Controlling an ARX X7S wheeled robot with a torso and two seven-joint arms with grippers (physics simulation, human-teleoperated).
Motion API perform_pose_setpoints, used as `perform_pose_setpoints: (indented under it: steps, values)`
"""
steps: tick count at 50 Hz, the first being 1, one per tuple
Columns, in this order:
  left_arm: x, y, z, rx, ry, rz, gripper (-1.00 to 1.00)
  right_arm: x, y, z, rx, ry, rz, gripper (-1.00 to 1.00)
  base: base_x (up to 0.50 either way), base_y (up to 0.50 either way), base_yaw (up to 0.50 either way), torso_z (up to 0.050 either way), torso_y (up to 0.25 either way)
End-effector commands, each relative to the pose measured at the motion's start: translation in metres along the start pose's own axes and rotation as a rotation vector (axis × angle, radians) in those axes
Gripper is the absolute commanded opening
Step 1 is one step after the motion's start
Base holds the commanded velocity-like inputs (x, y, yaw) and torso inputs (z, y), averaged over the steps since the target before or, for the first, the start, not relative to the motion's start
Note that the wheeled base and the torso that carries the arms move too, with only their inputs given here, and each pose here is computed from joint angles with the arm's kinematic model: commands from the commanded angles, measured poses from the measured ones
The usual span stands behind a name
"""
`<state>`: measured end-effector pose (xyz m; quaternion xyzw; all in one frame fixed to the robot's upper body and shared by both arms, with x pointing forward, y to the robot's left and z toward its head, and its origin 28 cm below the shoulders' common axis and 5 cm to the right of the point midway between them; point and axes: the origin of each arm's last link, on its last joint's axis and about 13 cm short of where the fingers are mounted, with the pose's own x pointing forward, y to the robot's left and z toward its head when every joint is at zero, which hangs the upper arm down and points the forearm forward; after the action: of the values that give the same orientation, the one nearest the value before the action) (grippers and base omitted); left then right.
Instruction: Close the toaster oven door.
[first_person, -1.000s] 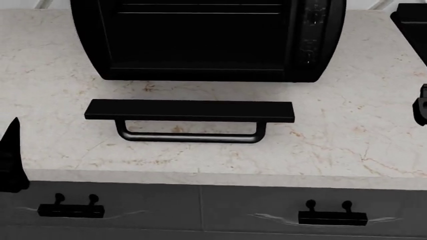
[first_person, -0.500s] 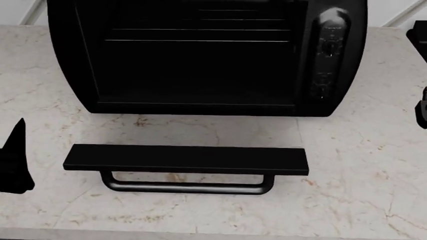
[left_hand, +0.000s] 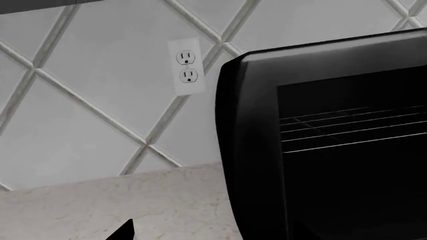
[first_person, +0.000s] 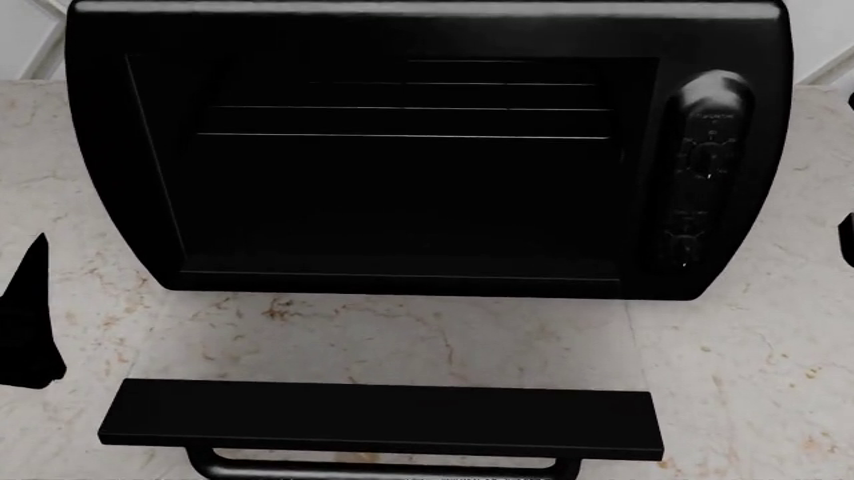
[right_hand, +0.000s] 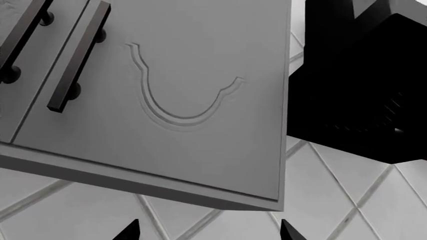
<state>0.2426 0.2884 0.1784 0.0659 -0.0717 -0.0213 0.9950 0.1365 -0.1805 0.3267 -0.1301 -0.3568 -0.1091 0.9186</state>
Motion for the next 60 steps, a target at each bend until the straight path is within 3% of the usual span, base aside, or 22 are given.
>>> perform_pose_setpoints:
  steps: [1,8,11,12,15,18,23,45,60]
  values:
    - [0.003,0.02,-0.001,0.217,-0.127,-0.065,1.0,0.0,-0.001,0.004,0.004,-0.014,0.001,1.0,0.0,0.0,0.0,0.0,0.0]
    - [-0.001,0.045,-0.001,0.622,-0.161,-0.221,1.0,0.0,-0.002,0.006,-0.001,-0.017,0.002,1.0,0.0,0.0,0.0,0.0,0.0]
    - [-0.005,0.051,0.0,0.698,-0.179,-0.264,1.0,0.0,0.0,0.006,0.0,-0.017,0.005,1.0,0.0,0.0,0.0,0.0,0.0]
    - [-0.007,0.054,-0.003,0.767,-0.178,-0.299,1.0,0.001,0.0,0.006,0.0,-0.016,0.006,1.0,0.0,0.0,0.0,0.0,0.0]
    - [-0.01,0.061,-0.004,0.846,-0.177,-0.326,1.0,0.0,0.0,0.008,-0.001,-0.019,0.004,1.0,0.0,0.0,0.0,0.0,0.0]
    - [-0.013,0.067,-0.004,0.977,-0.175,-0.39,1.0,-0.001,-0.001,0.009,-0.002,-0.021,0.002,1.0,0.0,0.0,0.0,0.0,0.0]
    - [-0.015,0.071,-0.004,1.091,-0.187,-0.469,1.0,-0.002,-0.002,0.009,-0.002,-0.021,0.0,1.0,0.0,0.0,0.0,0.0,0.0]
    - [-0.03,0.069,-0.025,1.18,-0.149,-0.666,1.0,-0.001,0.0,0.01,0.001,-0.025,0.003,1.0,0.0,0.0,0.0,0.0,0.0]
    - [-0.006,0.059,-0.044,1.176,-0.125,-0.685,1.0,-0.003,0.0,0.01,0.001,-0.02,0.001,1.0,0.0,0.0,0.0,0.0,0.0]
